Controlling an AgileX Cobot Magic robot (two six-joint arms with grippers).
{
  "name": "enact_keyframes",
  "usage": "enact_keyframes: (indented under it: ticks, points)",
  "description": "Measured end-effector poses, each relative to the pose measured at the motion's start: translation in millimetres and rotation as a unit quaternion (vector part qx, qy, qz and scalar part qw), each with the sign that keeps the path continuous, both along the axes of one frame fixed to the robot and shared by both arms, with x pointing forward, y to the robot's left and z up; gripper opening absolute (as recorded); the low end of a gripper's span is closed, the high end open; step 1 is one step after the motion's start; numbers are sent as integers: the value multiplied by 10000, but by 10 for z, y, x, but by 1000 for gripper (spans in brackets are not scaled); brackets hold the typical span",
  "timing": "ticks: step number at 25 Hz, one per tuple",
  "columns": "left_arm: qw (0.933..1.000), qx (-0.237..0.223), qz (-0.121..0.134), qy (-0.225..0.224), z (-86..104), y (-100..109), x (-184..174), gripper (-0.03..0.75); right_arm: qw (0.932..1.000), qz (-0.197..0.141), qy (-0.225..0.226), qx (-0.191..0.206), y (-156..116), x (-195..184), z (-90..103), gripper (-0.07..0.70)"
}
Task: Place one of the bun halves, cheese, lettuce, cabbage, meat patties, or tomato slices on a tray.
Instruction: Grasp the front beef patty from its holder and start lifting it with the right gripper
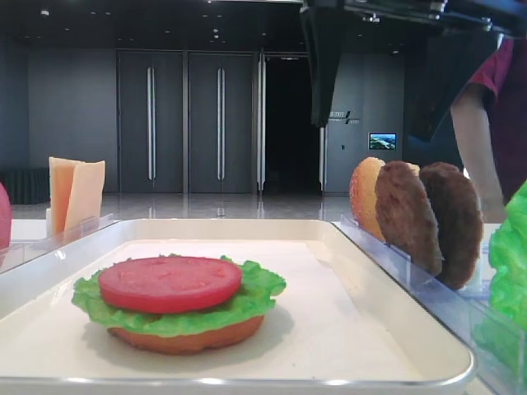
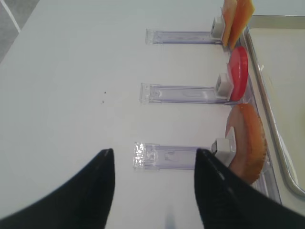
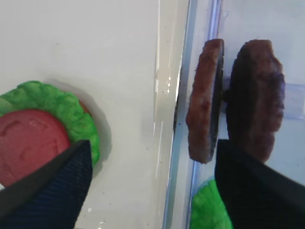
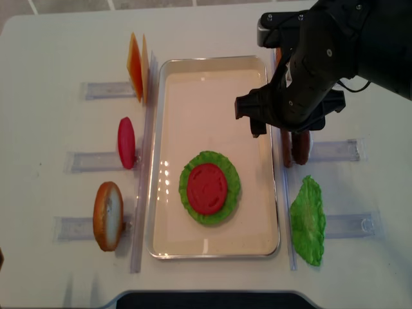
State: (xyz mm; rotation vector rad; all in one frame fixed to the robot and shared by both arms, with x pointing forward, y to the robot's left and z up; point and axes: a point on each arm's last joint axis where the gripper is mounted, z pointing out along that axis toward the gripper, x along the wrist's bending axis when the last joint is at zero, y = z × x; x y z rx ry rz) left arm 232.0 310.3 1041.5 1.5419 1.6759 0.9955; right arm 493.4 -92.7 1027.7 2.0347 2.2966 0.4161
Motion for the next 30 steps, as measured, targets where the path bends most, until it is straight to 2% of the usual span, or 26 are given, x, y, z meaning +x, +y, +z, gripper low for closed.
enact_keyframes:
  ticks: [11,27,30]
  points:
    - [10000,0,0,0,0,0,0,409,9996,125,-82,-223,25,85,-143,538]
    - [10000,0,0,0,0,0,0,409,9980,237,38,-590,44,161,-361,538]
    - [10000,0,0,0,0,0,0,409,9974,278,-14,-670,33,172,-367,514]
